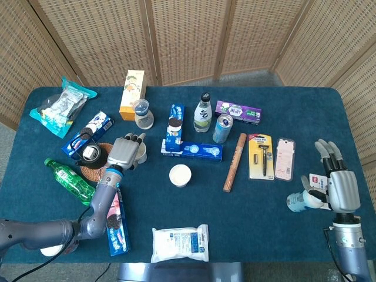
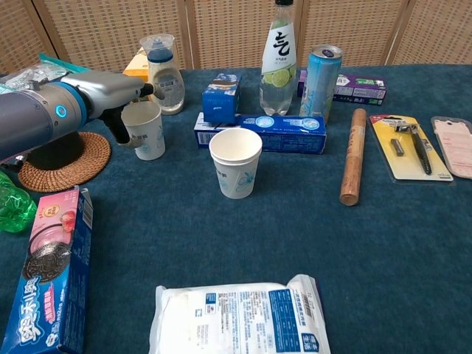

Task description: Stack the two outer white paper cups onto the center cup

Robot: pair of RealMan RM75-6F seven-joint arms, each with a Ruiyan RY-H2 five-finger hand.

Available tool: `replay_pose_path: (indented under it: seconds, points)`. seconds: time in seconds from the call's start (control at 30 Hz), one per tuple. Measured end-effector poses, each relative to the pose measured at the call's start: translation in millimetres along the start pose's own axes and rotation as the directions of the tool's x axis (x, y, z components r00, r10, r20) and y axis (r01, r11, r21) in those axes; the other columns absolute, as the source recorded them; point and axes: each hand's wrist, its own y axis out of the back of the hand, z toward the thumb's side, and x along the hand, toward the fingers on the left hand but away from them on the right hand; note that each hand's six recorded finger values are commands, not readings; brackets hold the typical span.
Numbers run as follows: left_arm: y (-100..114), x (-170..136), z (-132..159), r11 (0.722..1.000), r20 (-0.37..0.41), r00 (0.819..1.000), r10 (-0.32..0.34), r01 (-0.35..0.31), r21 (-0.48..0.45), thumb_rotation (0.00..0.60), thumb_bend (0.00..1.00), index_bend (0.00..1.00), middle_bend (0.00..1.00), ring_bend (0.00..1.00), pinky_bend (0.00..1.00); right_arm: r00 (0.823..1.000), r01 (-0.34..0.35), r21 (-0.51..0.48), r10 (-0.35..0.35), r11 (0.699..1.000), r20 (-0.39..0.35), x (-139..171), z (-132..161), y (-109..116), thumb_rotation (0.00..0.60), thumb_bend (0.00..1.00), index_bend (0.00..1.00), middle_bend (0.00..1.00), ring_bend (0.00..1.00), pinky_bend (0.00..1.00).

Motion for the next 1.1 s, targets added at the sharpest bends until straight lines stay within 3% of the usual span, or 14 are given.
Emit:
replay_pose_path:
  seconds: [0.27, 0.67, 1.1]
  points:
    - [3, -3, -1, 1.000, -0.002, 1.000, 0.014, -0.014, -0.015, 0.600, 0.35, 0.13, 0.34, 0.26, 0.50, 1.000, -0.005, 0.002, 0.005, 1.000, 0.000, 0, 0, -2, 0.600, 0.38, 0.04, 0.02, 0.00, 0.35]
    - [12, -10, -5, 0.999, 0.007, 0.999, 0.035, -0.035, -0.042, 0.600, 0.35, 0.13, 0.36, 0.28, 0.51, 1.000, -0.008, 0.005, 0.008, 1.000, -0.001, 1, 1, -2, 0.600, 0.38, 0.04, 0.02, 0.00, 0.35]
    - [46, -44, 0, 0.991, 0.086, 0.993, 0.081, -0.071, -0.113, 0.600, 0.35, 0.13, 0.37, 0.29, 0.51, 1.000, -0.015, 0.005, 0.015, 1.000, -0.009, 3, 4, -5, 0.600, 0.38, 0.04, 0.02, 0.00, 0.35]
